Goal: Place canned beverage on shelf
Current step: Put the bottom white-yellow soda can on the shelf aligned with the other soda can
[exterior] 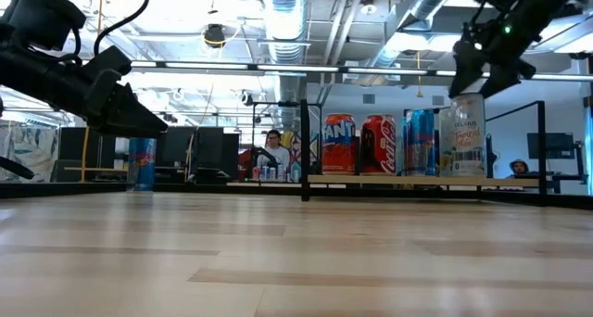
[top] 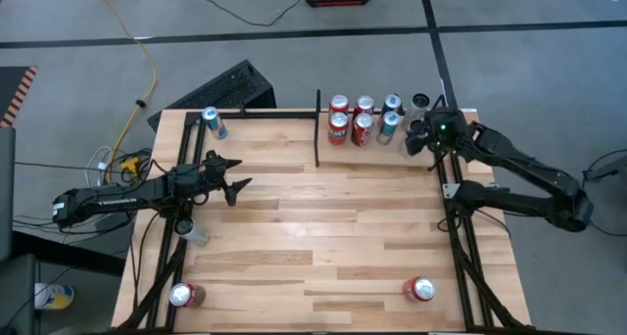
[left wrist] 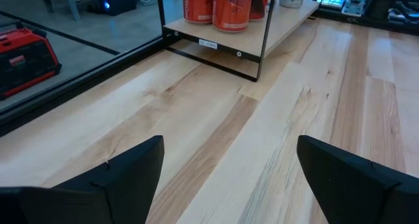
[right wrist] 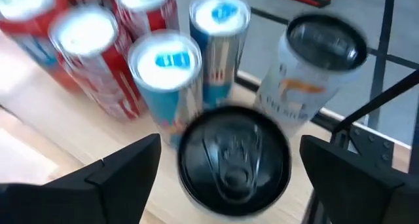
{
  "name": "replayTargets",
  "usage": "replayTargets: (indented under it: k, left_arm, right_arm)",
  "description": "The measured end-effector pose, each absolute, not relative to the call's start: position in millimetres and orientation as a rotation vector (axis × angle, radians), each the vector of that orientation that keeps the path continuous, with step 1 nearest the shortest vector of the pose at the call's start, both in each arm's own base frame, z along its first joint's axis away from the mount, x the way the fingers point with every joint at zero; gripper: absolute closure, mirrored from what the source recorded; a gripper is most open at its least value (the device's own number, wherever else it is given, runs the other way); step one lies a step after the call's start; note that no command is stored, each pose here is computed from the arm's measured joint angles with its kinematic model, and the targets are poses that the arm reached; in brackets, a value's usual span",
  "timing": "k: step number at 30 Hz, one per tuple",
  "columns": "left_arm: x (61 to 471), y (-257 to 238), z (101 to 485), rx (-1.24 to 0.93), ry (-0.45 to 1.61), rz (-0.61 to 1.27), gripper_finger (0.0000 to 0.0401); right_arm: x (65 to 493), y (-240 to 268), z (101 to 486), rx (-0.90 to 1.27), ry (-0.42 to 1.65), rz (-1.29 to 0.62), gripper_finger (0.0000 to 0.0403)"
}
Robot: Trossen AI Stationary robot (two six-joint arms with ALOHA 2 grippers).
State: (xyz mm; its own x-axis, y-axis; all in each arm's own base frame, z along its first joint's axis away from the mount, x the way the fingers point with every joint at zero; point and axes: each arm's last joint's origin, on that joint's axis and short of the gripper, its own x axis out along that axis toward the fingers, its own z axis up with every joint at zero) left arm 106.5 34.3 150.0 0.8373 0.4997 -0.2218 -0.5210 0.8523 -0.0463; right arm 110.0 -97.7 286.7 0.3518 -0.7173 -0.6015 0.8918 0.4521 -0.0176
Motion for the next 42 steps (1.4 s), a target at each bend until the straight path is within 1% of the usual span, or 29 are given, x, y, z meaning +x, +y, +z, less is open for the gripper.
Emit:
replayTargets:
  k: [6, 11, 14, 23, 33, 37, 42]
  left_arm:
    - [107, 34, 150, -0.106, 0.206, 0.541, 0.0067]
    - [107, 34, 150, -0.106, 0.206, 0.541, 0.0067]
    - [107, 34, 150, -0.106, 0.205, 0.541, 0.0067]
    - [107, 34, 150, -0.106, 0.206, 0.542, 0.0067]
    - [107, 34, 150, -0.106, 0.206, 0.541, 0.0067]
    - [107, 34, 150, -0.106, 0.206, 0.541, 0.0067]
    - [107, 34, 150, -0.106, 0.206, 0.541, 0.0067]
  right_arm:
    - [110, -93, 309, 0.473, 0.451, -1.101, 0.0017]
    - [115, -86, 303, 0.567, 0.443, -1.202, 0.0017]
    - [122, -84, 298, 0.570, 0.443, -1.274, 0.0017]
    - [153, -80, 281, 0.527, 0.436, -1.390, 0.0017]
    - [165, -86, 266, 0.518, 0.509, -1.439, 0.0021]
    - [165, -86, 265, 0.512, 0.528, -1.444, 0.0040]
    - [161, -86, 263, 0.501, 0.571, -1.463, 0.0094]
